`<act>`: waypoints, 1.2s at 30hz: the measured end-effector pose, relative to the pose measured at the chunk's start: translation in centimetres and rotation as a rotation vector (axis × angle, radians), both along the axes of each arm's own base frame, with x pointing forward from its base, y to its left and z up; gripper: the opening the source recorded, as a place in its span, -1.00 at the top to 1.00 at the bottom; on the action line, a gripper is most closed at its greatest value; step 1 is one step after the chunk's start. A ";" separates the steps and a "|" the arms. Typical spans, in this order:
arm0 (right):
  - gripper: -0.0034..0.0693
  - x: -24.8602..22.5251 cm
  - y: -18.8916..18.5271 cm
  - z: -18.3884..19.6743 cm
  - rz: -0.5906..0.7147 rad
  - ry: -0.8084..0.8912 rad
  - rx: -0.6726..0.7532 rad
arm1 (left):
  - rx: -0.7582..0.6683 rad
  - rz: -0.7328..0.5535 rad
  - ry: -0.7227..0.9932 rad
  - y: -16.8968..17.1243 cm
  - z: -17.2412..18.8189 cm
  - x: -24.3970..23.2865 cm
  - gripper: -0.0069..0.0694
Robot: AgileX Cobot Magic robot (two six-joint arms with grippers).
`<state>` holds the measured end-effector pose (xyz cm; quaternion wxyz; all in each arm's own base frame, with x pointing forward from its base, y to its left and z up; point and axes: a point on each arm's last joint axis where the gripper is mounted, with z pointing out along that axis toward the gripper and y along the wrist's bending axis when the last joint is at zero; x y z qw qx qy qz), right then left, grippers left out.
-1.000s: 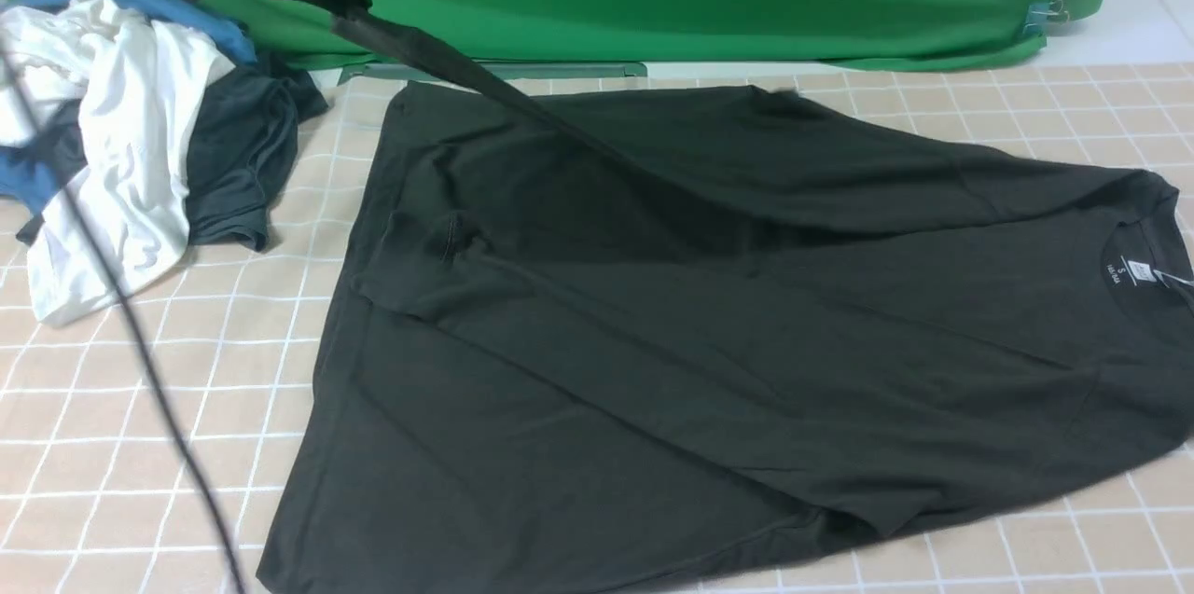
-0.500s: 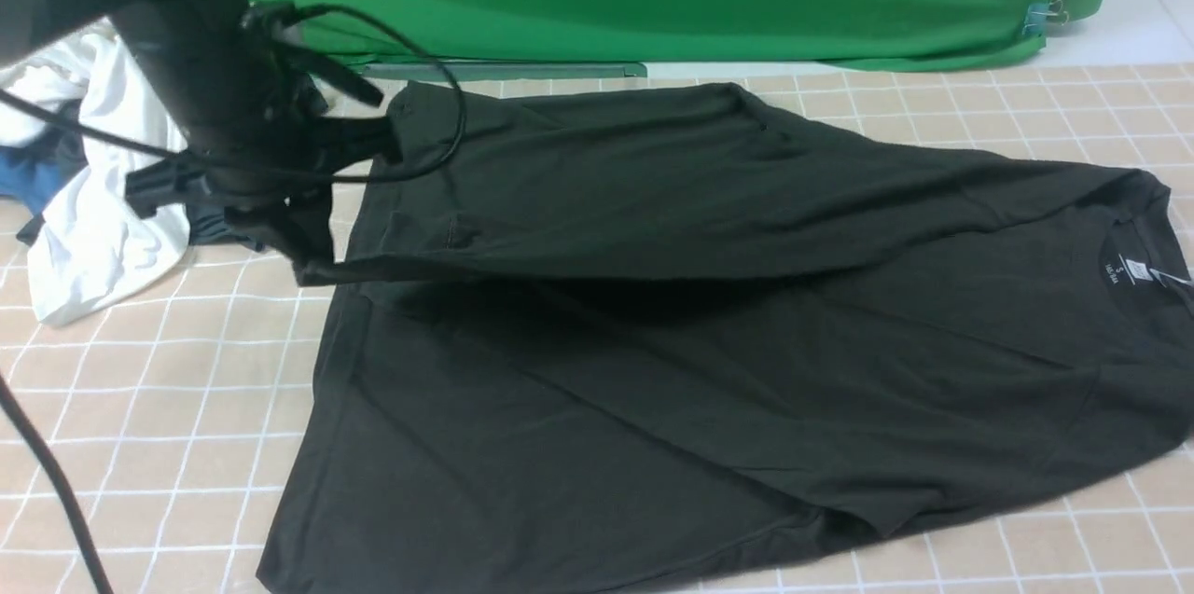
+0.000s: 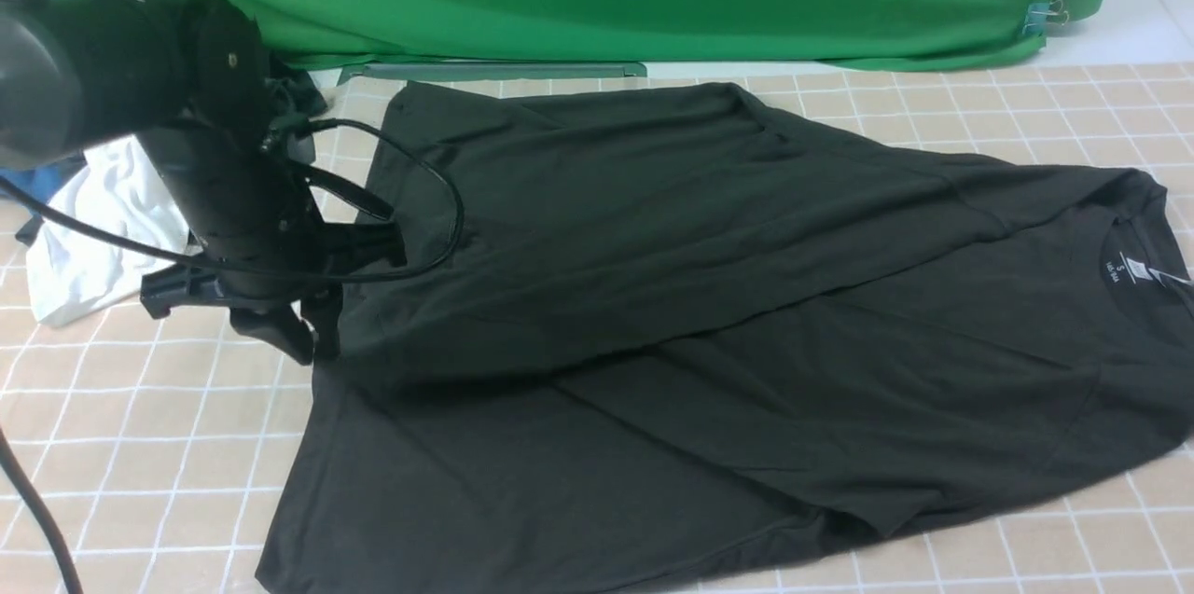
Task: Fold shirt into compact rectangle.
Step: 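Fold the left side of the dark shirt inward over its body with the left gripper, then grasp the near edge of the shirt at its hem and shoulder corners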
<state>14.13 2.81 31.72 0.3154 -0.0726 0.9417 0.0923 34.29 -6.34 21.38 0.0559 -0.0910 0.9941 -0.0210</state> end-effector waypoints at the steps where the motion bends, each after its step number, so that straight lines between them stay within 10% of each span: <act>1: 0.82 0.0 0.0 0.0 0.000 0.001 0.000 | 0.000 -0.001 0.000 0.0 0.0 0.0 0.43; 14: 0.82 2.0 0.3 -3.0 0.069 0.256 -0.048 | 0.007 0.006 0.070 0.3 3.5 -2.2 -0.63; 25: 0.82 3.1 0.4 -4.1 0.067 0.315 -0.052 | -0.056 0.114 0.292 0.8 -5.9 -9.9 -0.69; 36: 0.82 3.3 0.4 -4.0 0.062 0.291 -0.047 | -0.066 0.096 0.227 1.0 -6.1 -10.5 -0.63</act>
